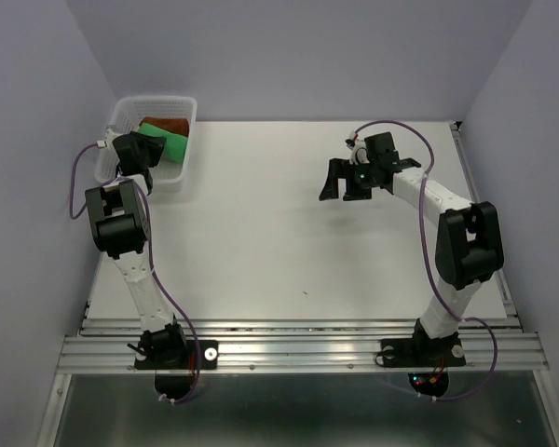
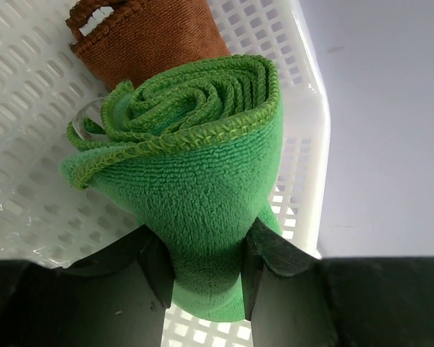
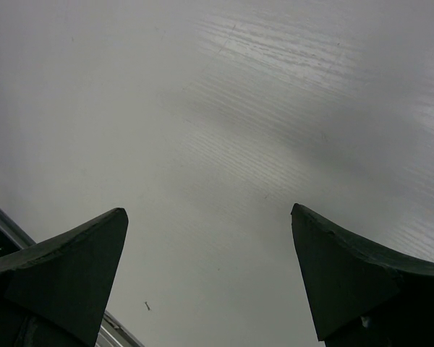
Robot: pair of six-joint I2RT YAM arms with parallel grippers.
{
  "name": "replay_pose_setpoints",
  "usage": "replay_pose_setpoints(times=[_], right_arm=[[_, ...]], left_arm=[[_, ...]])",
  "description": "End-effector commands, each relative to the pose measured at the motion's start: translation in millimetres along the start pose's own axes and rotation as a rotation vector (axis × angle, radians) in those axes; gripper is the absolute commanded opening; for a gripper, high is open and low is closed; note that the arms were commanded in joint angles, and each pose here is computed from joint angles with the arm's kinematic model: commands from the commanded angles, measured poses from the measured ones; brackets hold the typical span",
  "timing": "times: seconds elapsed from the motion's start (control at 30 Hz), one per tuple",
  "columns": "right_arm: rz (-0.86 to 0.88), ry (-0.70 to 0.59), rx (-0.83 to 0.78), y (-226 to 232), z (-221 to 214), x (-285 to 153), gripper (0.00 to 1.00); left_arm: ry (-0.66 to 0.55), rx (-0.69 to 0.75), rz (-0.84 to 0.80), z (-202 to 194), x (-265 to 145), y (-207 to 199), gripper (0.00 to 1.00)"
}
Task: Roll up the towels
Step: Place the rolled towel into the container
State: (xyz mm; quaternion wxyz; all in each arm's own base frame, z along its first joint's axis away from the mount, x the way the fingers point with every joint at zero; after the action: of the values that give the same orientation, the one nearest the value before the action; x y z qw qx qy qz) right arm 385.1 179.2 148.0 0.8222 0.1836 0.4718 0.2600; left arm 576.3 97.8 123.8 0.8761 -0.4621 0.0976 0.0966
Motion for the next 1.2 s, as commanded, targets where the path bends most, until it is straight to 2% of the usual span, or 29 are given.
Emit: replay_pose_setpoints(times=[0.0, 0.23, 0.43, 0.5, 0.67, 0.7, 0.73, 0.83, 0.9, 1.03, 1.17], right_arm=[[0.005, -0.035, -0.031, 3, 16, -3, 1.00], [0.009, -0.036, -0.033, 4, 17, -3, 1.00], [0.008, -0.038, -0.034, 5, 18, -3, 1.00], [0.006, -0.037, -0.033, 4, 18, -3, 1.00], [-0.002, -0.039, -0.030, 3, 18, -3, 1.00], [0.001, -0.036, -0.030, 3, 17, -3, 1.00], [0.003, -0.034, -0.030, 3, 17, -2, 1.00], [-0.001, -0.036, -0.027, 3, 17, -2, 1.00], [-0.005, -0.034, -0.027, 2, 17, -2, 1.00], [-0.006, -0.034, -0.027, 2, 18, -1, 1.00], [-0.006, -0.030, -0.024, 1, 17, 0, 1.00]], left_arm=[[-0.044, 0.028, -0.005, 12, -1, -5, 0.00], [-0.005, -0.007, 0.051, 2, 6, 12, 0.00], [-0.026, -0.019, 0.133, 4, 2, 22, 0.00], [-0.006, -0.022, 0.180, 4, 5, 28, 0.05], [0.011, -0.046, 0.267, 4, 12, 38, 0.03], [0.000, -0.050, 0.279, 5, 12, 40, 0.15], [-0.001, -0.050, 0.284, 6, 11, 40, 0.21], [-0.010, -0.058, 0.318, 5, 11, 44, 0.24], [-0.007, -0.060, 0.330, 4, 11, 47, 0.34], [0.003, -0.065, 0.339, 3, 11, 46, 0.48], [0.001, -0.073, 0.343, 5, 8, 42, 0.59]])
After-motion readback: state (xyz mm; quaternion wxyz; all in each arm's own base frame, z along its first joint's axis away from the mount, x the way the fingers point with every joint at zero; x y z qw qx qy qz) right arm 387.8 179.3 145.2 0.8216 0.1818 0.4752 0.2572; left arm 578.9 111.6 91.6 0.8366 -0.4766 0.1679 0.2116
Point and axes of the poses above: each gripper's point midway between its finger pads, its own x axis out along the fingers, its own y axis along the line the jaws close on, z = x × y, the point moved 4 cm from there along -x, back along the fingers, and after that the axes turned 4 degrees about x, right-handed, at the moved point
